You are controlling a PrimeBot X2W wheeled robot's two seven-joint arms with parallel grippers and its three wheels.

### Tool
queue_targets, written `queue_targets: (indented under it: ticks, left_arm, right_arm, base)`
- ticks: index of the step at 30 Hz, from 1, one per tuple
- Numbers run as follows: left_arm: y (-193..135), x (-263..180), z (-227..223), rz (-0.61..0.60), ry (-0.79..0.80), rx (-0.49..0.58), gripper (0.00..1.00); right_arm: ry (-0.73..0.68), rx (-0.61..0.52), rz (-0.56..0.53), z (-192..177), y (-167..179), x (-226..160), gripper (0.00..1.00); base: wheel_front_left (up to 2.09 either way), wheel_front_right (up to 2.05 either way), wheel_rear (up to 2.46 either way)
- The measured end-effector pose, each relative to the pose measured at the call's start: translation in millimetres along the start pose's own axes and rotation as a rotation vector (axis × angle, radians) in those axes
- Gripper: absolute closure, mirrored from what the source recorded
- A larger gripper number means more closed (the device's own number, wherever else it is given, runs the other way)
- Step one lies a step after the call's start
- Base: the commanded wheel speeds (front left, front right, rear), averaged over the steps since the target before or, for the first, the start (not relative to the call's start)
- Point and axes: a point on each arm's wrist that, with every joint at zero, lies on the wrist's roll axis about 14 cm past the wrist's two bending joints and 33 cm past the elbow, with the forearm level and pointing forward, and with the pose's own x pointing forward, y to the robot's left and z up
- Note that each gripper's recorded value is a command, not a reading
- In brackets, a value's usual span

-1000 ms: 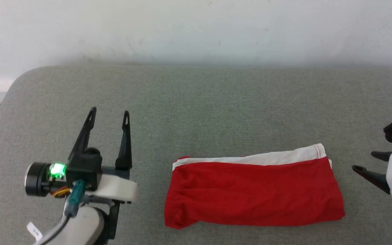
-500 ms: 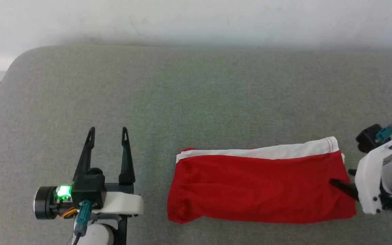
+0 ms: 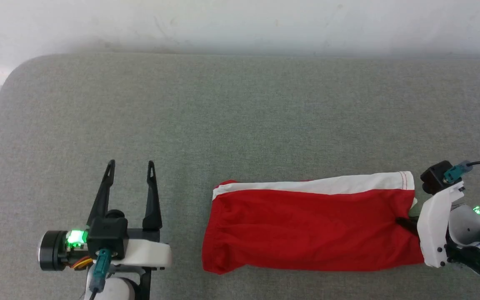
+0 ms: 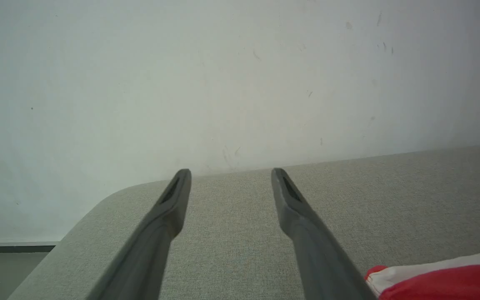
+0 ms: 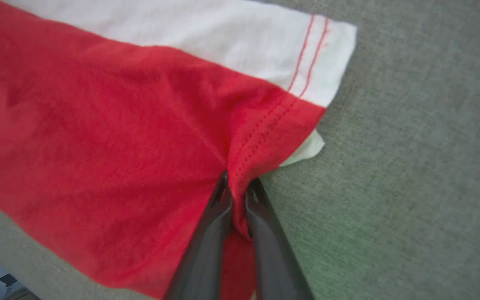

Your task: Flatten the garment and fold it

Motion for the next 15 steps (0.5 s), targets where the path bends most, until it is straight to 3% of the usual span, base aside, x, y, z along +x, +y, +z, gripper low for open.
queue_targets:
  ticks: [8, 15]
  left_arm:
    - [-2, -4, 5, -0.015, -0.017, 0.013, 0.00]
    - [-5, -9, 5, -0.029, -0.014, 0.014, 0.00]
  right_arm:
    - [-0.120, -0.006, -0.031, 20, -11, -27, 1.00]
    - [-0.133, 0.001, -0.210, 14, -78, -80, 1.00]
  base:
    - [0.00, 0.00, 0.00]
    - [0.00, 0.00, 0.00]
